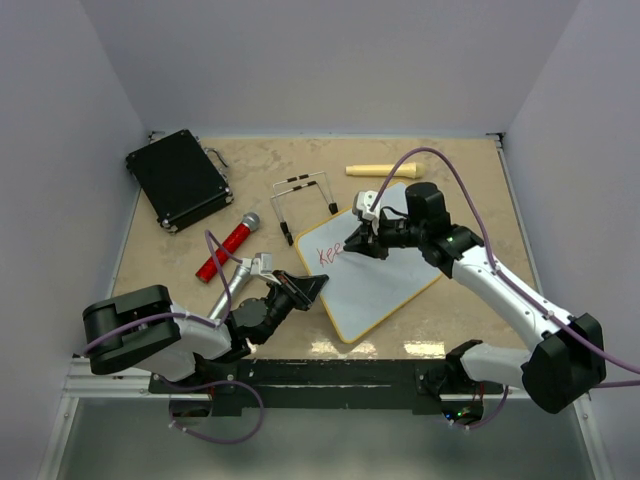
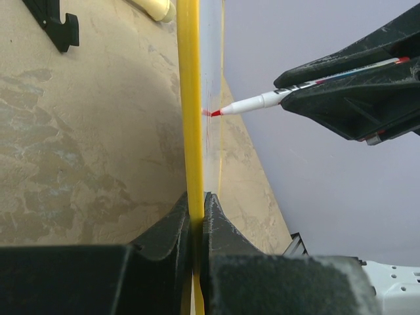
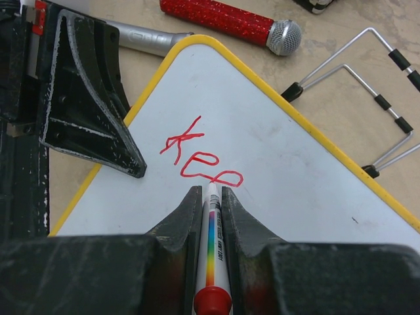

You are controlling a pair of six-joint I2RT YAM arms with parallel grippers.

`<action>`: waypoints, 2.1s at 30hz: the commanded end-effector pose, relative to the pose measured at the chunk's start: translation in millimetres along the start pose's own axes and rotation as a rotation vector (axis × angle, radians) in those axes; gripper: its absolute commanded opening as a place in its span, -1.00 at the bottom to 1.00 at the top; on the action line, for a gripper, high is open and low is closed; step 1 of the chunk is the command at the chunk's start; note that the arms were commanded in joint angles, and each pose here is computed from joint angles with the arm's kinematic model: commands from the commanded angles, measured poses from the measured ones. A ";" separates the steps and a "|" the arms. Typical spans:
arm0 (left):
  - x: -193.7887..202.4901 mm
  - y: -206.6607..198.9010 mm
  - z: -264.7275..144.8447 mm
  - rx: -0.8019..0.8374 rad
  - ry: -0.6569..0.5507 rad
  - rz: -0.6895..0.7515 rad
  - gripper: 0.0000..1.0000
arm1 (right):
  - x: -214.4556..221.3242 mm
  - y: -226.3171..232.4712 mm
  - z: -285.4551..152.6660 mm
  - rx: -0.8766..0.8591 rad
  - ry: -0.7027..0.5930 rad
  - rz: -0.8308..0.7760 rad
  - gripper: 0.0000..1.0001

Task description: Write a sentence on the whiteboard

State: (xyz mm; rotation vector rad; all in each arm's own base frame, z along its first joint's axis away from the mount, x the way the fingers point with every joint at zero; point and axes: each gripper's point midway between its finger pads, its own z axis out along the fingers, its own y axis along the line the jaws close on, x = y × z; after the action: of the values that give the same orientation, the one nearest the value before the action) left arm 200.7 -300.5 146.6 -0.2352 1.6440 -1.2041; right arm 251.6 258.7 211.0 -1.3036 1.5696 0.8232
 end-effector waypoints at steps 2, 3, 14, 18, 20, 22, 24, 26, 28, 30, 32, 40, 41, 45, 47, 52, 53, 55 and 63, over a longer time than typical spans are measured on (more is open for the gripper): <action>-13.6 -26.1 0.6 0.104 -0.045 0.021 -1.00 | 10.5 2.5 -4.2 -0.005 0.059 -0.005 -1.00; -13.4 -25.6 0.3 0.103 -0.045 0.022 -1.00 | 8.6 -4.0 -6.0 0.032 0.059 -0.009 -1.00; -13.6 -24.9 -0.8 0.102 -0.044 0.022 -1.00 | -28.4 -21.1 -20.9 0.112 -0.042 -0.041 -1.00; -13.6 -24.8 -0.2 0.102 -0.044 0.023 -1.00 | -28.0 -27.7 -19.1 0.136 -0.049 -0.036 -1.00; -13.4 -25.1 -0.2 0.105 -0.043 0.020 -1.00 | -26.0 -29.3 -16.6 0.134 -0.046 -0.026 -1.00; -12.5 -24.6 -0.1 0.104 -0.041 0.022 -1.00 | -27.2 -30.4 -15.7 0.134 -0.053 -0.024 -1.00; -12.5 -24.8 -0.5 0.106 -0.040 0.021 -1.00 | -31.2 -31.6 -15.2 0.137 -0.065 -0.027 -1.00; -12.4 -25.0 -0.1 0.106 -0.040 0.020 -1.00 | -32.0 -33.7 -14.7 0.144 -0.067 -0.022 -1.00; -12.6 -25.2 -0.1 0.107 -0.041 0.021 -1.00 | -30.1 -36.9 -13.8 0.155 -0.062 -0.016 -1.00; -12.6 -25.9 0.1 0.109 -0.041 0.021 -1.00 | -28.7 -38.5 -13.5 0.163 -0.059 -0.012 -1.00; -12.3 -25.3 -0.1 0.108 -0.040 0.021 -1.00 | -26.0 -37.6 -11.9 0.156 -0.051 -0.009 -1.00; -14.3 -25.0 -1.0 0.107 -0.045 0.019 -1.00 | -1.5 -20.1 -13.3 0.085 0.022 -0.013 -1.00; -14.5 -24.1 -1.1 0.105 -0.046 0.020 -1.00 | 0.5 -17.4 -13.3 0.076 0.026 -0.014 -1.00; -14.5 -24.6 -1.2 0.107 -0.045 0.019 -1.00 | 12.4 -6.0 -14.7 0.035 0.054 0.005 -1.00; -14.5 -24.6 -1.2 0.107 -0.045 0.019 -1.00 | 18.1 -3.3 -14.6 0.024 0.069 0.005 -1.00; -14.7 -24.3 -0.6 0.106 -0.047 0.020 -1.00 | 25.4 1.9 -15.0 0.003 0.093 0.012 -1.00; -14.6 -24.5 -0.2 0.106 -0.047 0.020 -1.00 | 24.1 1.6 -15.3 0.005 0.090 0.011 -1.00; -13.4 -24.2 -0.2 0.106 -0.042 0.020 -1.00 | 12.1 -0.8 -16.0 0.011 0.060 0.003 -1.00; -13.7 -24.6 -0.7 0.108 -0.042 0.019 -1.00 | -28.0 -22.5 -17.2 0.085 -0.028 -0.034 -1.00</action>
State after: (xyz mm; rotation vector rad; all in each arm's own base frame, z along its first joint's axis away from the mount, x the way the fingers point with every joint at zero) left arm 200.5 -300.8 147.4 -0.2246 1.6414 -1.2095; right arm 252.7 241.8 206.3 -1.3011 1.6340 0.7902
